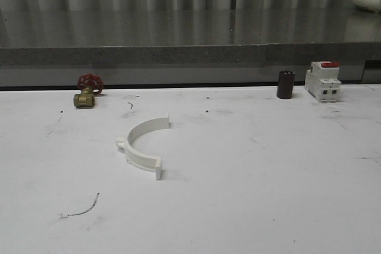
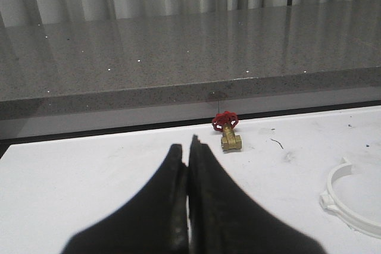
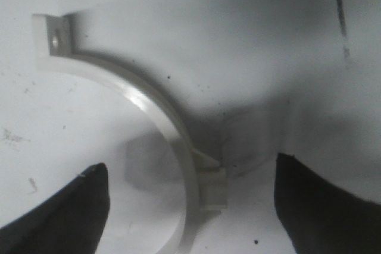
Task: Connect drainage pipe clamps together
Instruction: 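Lift the clamp half and carry it toward the placed half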
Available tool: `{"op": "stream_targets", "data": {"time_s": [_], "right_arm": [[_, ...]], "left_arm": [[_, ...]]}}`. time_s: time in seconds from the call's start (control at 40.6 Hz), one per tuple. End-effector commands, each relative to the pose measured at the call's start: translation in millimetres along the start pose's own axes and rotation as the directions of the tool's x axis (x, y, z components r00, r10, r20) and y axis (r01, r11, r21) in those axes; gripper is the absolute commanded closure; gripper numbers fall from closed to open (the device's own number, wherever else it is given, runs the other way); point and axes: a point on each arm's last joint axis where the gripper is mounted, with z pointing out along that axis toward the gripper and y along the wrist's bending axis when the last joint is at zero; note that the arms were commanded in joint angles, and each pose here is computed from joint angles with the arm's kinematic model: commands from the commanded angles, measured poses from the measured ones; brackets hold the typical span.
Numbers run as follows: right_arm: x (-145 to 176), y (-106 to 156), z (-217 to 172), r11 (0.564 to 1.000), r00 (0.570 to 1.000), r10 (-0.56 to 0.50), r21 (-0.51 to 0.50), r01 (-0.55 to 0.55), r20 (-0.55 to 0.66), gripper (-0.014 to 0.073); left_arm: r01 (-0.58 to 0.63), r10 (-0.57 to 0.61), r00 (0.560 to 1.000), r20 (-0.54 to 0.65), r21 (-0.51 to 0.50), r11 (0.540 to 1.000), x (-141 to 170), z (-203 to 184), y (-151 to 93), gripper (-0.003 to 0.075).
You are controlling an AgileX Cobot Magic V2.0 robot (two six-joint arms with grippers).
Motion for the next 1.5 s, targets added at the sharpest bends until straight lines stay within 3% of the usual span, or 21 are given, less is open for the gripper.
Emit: {"op": "stream_targets", "data": {"time_s": [0.0,0.246,0.32,0.665,0.739,1.108,1.305,1.478], "right_arm": [[-12.5,-2.3,-24.5,1.000,0.997,-0.009,0.010,0.008,0.077,0.0004],[-11.7,-4.3,-19.9,0.999,0.998,-0.026,0.030,0.025,0.051,0.0006],[-11.1,-4.9,-19.9,0.999,0.999,-0.032,0.037,0.031,0.044,0.0041],[-10.8,-5.0,-19.9,0.999,0.999,-0.033,0.037,0.032,0.041,0.0427],[-10.8,-5.0,-19.9,0.999,0.999,-0.033,0.037,0.032,0.041,0.0468],[-7.5,-3.8,-29.9,0.999,0.999,-0.034,0.035,0.033,0.014,0.0486],[-9.8,6.5,-73.1,0.997,0.990,-0.055,0.054,0.048,0.129,0.0486],[-2.9,30.3,-121.1,0.994,0.972,-0.078,0.089,0.059,0.224,0.0486]], "left_arm": [[0.001,-0.001,0.995,0.095,0.007,1.000,-15.4,-1.5,-0.2,0.0741],[0.001,-0.001,0.995,0.095,0.007,1.000,-15.4,-1.5,-0.2,0.0741],[0.001,-0.001,0.995,0.095,0.007,1.000,-15.4,-1.5,-0.2,0.0741],[0.001,-0.001,0.995,0.095,0.007,1.000,-15.4,-1.5,-0.2,0.0741],[0.001,-0.001,0.995,0.095,0.007,1.000,-15.4,-1.5,-0.2,0.0741],[0.001,-0.001,0.995,0.095,0.007,1.000,-15.4,-1.5,-0.2,0.0741],[0.001,-0.001,0.995,0.095,0.007,1.000,-15.4,-1.5,-0.2,0.0741],[0.001,-0.001,0.995,0.095,0.007,1.000,-15.4,-1.5,-0.2,0.0741]]}}
